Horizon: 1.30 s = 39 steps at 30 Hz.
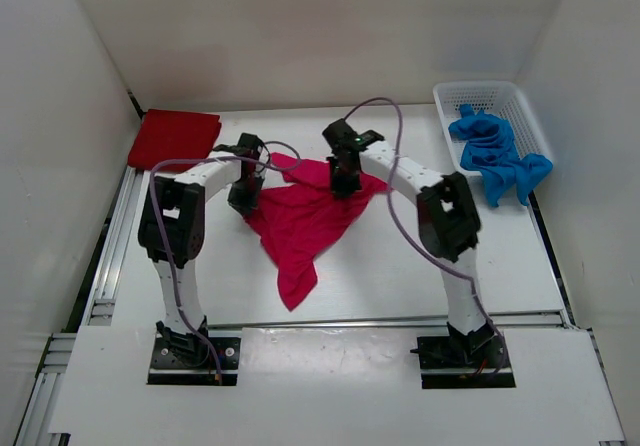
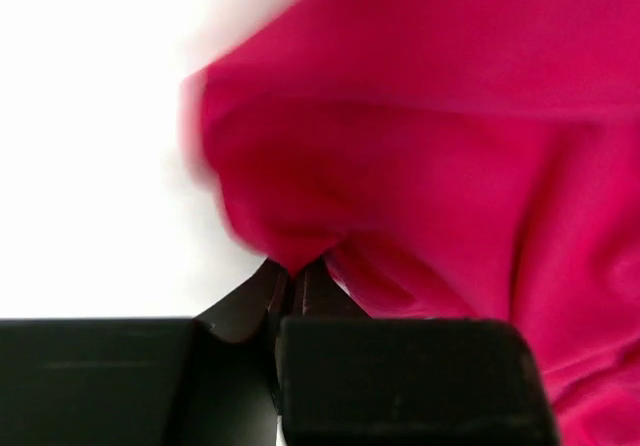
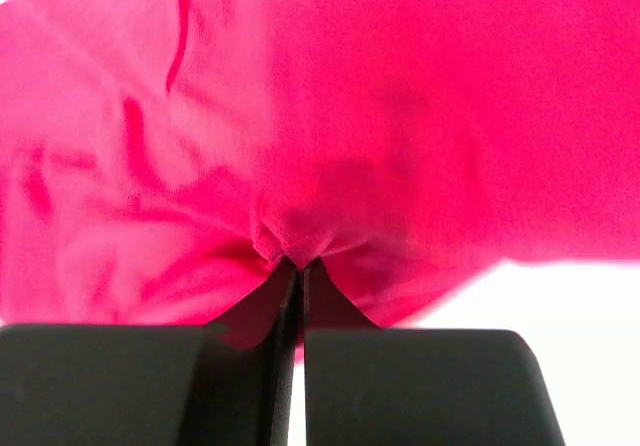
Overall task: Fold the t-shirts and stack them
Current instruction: Flatten out the tshirt
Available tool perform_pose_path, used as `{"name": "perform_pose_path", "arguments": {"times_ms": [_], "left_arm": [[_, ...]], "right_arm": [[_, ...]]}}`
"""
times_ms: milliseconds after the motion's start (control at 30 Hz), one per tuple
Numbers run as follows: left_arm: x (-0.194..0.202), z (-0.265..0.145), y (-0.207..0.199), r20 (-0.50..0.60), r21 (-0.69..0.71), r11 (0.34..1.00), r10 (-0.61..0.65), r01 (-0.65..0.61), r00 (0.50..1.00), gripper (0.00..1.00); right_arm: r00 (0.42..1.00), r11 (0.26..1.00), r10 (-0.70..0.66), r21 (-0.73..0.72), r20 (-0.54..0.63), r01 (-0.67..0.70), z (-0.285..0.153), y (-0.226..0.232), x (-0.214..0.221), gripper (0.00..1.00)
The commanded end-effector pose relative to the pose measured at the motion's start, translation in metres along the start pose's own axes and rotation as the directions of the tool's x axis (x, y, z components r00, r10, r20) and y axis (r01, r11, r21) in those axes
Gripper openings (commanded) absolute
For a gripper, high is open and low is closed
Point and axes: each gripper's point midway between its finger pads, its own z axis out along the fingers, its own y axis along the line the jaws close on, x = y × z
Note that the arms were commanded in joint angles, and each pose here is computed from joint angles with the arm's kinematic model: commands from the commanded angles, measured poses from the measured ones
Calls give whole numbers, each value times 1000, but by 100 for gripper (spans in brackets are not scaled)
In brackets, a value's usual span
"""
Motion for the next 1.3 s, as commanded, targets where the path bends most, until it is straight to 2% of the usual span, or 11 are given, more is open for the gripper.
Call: {"name": "perform_pose_path", "arguments": {"times_ms": [0,133,300,367,433,467,567,800,967,1100,1267], "left_arm": [[-42,-29,44,138,-109,990,-71,86,988,10],[-89,-86,110,319,-256,939,-143,231,937,10],[-135,-120,134,413,-334,896,-142,295,900,10],[-137,-115,133,390,-365,887,-131,284,911,10],[-134,-103,125,342,-380,890,-116,251,932,29],[-130,-100,119,320,-393,890,-103,231,942,66],[-106,-92,117,270,-400,893,-101,207,958,100],[-52,-106,112,227,-381,905,-108,190,968,99],[-7,-86,74,109,-206,971,-103,124,989,68],[10,-62,29,19,1,997,-79,79,997,84],[5,-31,21,-41,38,996,-75,77,996,89]], "right_arm": [[975,990,-6,-137,221,37,-114,-2,-28,0],[960,981,-30,-177,279,82,-148,-35,26,0],[992,978,85,-201,97,-64,-111,-84,141,7],[987,969,149,-210,61,-133,-104,-90,165,33],[973,961,229,-156,-11,-228,-84,-110,197,50],[957,945,289,-157,-16,-288,-82,-118,199,54],[948,930,317,-183,-31,-317,-81,-125,209,62],[951,933,304,-222,60,-284,-105,-130,183,63],[948,931,300,-250,102,-268,-116,-122,146,61],[959,946,257,-233,122,-224,-116,-116,119,61],[972,975,171,-171,158,-143,-120,-100,85,61]]}}
